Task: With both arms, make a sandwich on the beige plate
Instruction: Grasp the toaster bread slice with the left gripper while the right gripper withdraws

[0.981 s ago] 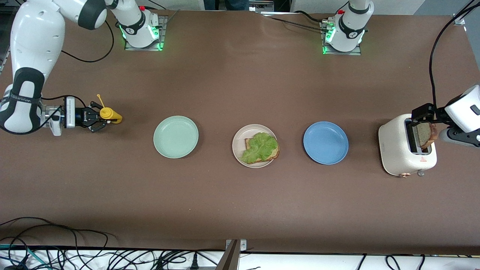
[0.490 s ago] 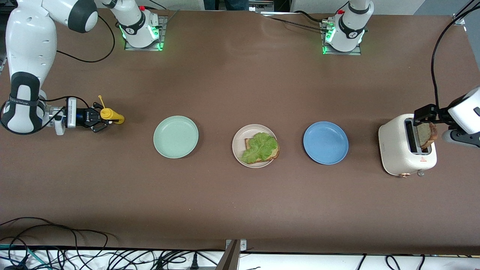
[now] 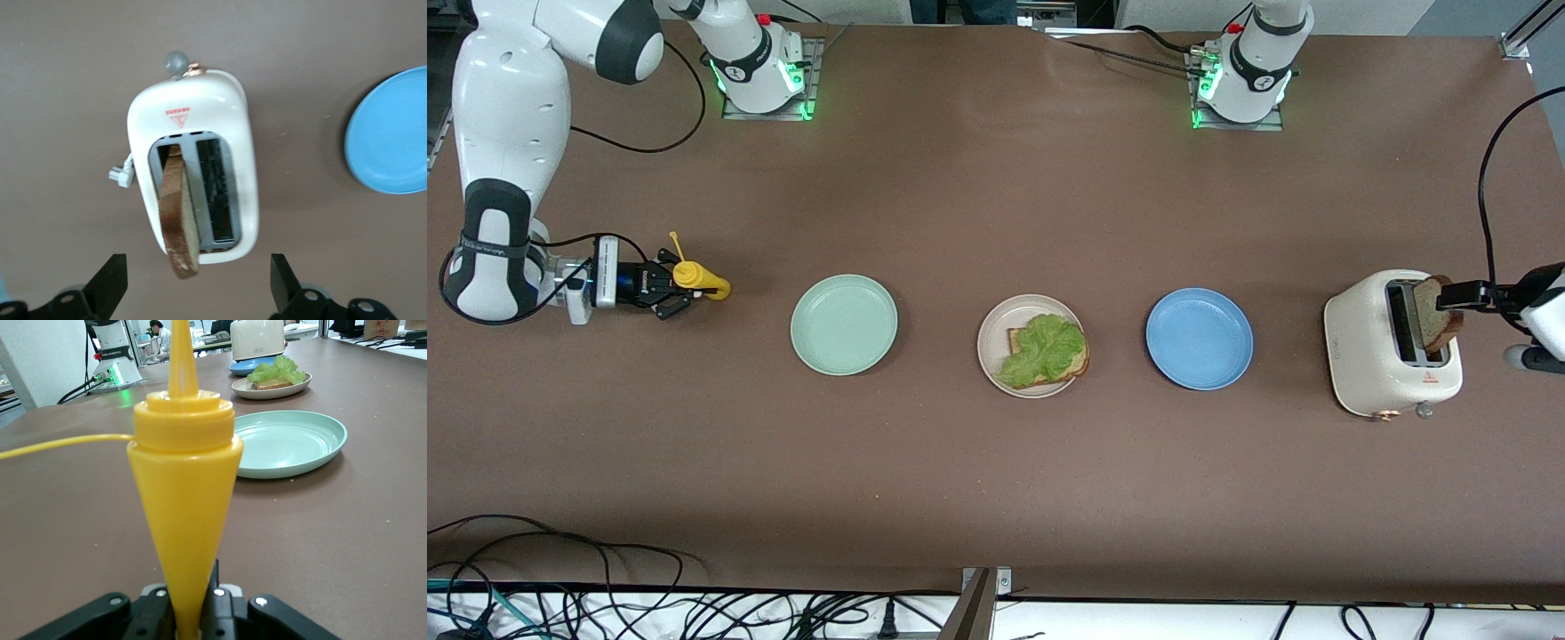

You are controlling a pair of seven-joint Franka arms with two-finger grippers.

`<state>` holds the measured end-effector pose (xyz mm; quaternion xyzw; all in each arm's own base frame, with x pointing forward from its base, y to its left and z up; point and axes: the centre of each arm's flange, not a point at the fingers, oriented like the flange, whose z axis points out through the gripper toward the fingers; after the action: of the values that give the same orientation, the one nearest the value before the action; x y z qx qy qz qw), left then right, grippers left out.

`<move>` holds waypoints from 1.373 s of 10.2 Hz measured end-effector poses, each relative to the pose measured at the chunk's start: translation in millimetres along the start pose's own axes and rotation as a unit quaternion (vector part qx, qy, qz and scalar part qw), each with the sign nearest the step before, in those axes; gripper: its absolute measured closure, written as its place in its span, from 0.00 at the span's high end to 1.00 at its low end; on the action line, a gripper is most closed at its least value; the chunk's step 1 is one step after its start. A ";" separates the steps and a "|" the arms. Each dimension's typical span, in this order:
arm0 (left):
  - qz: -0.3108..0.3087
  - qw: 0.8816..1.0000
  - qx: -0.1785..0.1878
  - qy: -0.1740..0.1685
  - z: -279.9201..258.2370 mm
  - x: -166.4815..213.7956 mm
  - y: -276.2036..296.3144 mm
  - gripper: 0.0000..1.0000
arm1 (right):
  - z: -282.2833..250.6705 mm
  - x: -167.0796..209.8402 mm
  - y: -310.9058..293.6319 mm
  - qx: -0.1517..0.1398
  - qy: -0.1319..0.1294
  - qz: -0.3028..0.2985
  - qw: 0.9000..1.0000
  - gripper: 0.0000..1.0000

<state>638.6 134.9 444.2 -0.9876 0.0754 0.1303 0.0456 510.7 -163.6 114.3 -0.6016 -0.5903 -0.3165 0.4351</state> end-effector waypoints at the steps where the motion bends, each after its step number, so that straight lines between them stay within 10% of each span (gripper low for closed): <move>1: -0.003 1.000 0.003 0.004 18.2 0.9 -8.6 0.95 | -0.1 -0.2 0.0 0.000 0.000 0.000 1.000 0.26; 4: -0.031 0.999 -0.015 -0.007 71.8 -13.8 -44.2 0.95 | -0.1 -0.9 -0.2 0.000 0.000 0.007 1.000 0.53; 7: -0.057 0.998 -0.023 -0.026 91.8 -17.2 -38.5 0.69 | -9.0 1.6 4.6 -0.005 -0.004 0.008 1.000 0.96; 11: -0.066 0.997 -0.047 -0.017 86.6 -16.4 -32.1 0.15 | -61.1 -7.7 -3.9 -0.014 -0.028 0.014 0.999 1.00; 14: -0.070 0.996 -0.044 -0.016 69.8 -21.2 -35.2 0.13 | -119.9 36.2 25.1 0.009 -0.065 0.041 0.997 1.00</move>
<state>606.5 180.1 385.2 -0.9893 -0.0004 0.1453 0.0124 555.0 -253.6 193.4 -0.6408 -0.5952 -0.2535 0.4133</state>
